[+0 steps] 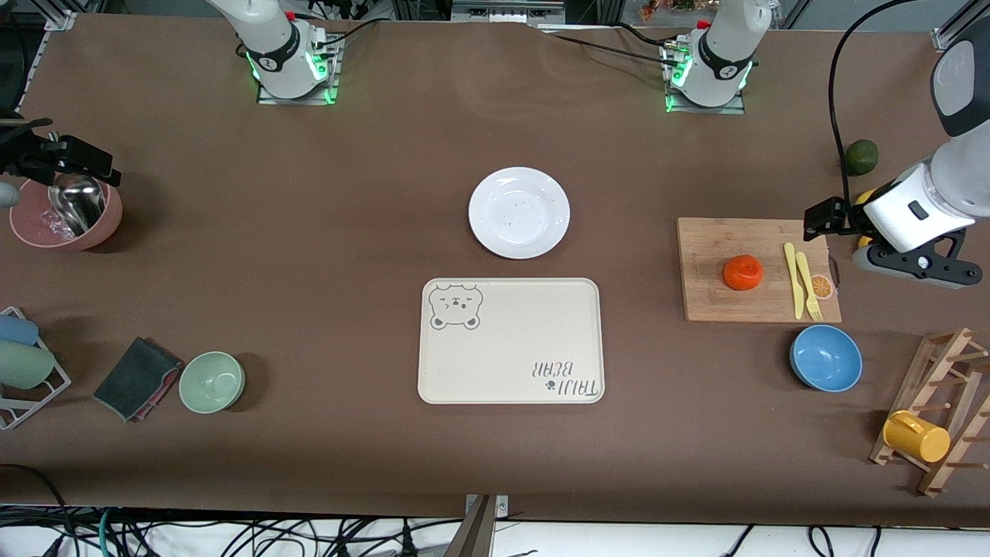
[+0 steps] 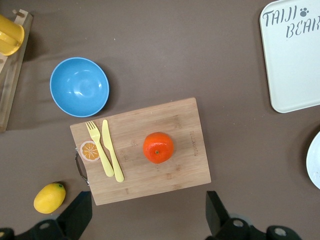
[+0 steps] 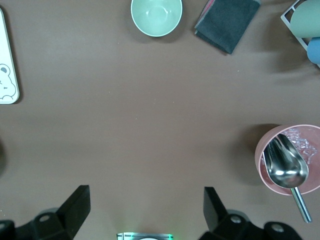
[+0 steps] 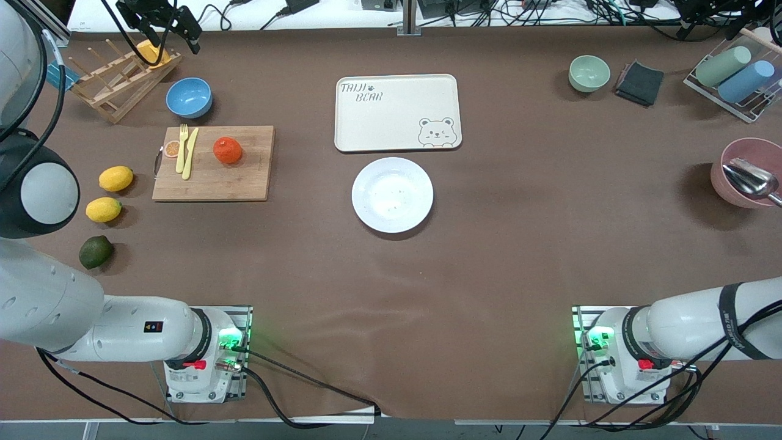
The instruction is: Place orange and plate with both arms
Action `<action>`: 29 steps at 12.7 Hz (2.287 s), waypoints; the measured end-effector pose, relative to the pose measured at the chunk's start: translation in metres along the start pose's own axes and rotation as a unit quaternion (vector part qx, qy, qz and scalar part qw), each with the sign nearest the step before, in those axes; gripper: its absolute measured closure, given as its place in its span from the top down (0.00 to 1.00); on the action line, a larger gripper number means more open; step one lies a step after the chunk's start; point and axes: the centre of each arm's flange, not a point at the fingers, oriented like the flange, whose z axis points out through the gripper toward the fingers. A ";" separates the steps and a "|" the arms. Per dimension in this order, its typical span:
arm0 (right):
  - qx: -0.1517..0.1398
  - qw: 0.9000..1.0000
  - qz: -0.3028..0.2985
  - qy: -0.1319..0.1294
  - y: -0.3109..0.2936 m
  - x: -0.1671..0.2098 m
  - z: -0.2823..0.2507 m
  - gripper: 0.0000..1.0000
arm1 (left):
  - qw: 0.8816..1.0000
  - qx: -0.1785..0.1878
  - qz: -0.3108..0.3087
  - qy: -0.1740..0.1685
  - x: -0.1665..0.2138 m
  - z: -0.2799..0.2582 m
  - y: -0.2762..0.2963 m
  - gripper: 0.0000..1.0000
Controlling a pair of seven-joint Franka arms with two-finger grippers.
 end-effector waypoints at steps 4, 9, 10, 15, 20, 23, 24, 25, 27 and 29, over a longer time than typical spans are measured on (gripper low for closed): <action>0.000 1.000 0.000 -0.002 0.000 0.000 0.000 1.00 | 1.000 0.000 0.000 0.000 0.000 0.000 0.000 1.00; 0.000 1.000 0.000 -0.004 0.000 -0.001 0.001 1.00 | 1.000 0.000 -0.001 -0.001 0.000 0.001 -0.001 1.00; 0.000 1.000 0.000 -0.004 0.000 -0.001 0.001 1.00 | 1.000 -0.001 -0.003 -0.003 0.000 0.003 -0.004 1.00; 0.000 1.000 0.000 -0.004 0.000 -0.001 0.001 1.00 | 0.998 -0.029 -0.038 -0.048 0.011 0.061 -0.044 1.00; 0.000 1.000 0.000 -0.004 0.000 -0.001 0.001 1.00 | 0.997 -0.037 -0.032 -0.067 0.033 0.153 -0.038 1.00; 0.000 1.000 -0.001 -0.005 -0.001 -0.001 0.001 1.00 | 0.998 -0.030 -0.043 -0.040 0.020 0.193 -0.029 1.00; 0.000 1.000 -0.001 -0.005 -0.001 -0.001 0.001 1.00 | 0.998 -0.028 -0.055 -0.034 0.014 0.207 -0.025 1.00; 0.000 1.000 -0.001 -0.005 -0.001 -0.001 0.001 1.00 | 0.997 -0.027 -0.070 -0.033 0.009 0.219 -0.022 1.00; 0.000 1.000 -0.002 -0.006 -0.002 -0.001 0.001 1.00 | 0.994 -0.026 -0.099 -0.031 0.004 0.235 -0.017 1.00; 0.000 1.000 -0.002 -0.007 -0.002 -0.001 0.001 1.00 | 0.992 -0.025 -0.118 -0.033 0.003 0.249 -0.015 1.00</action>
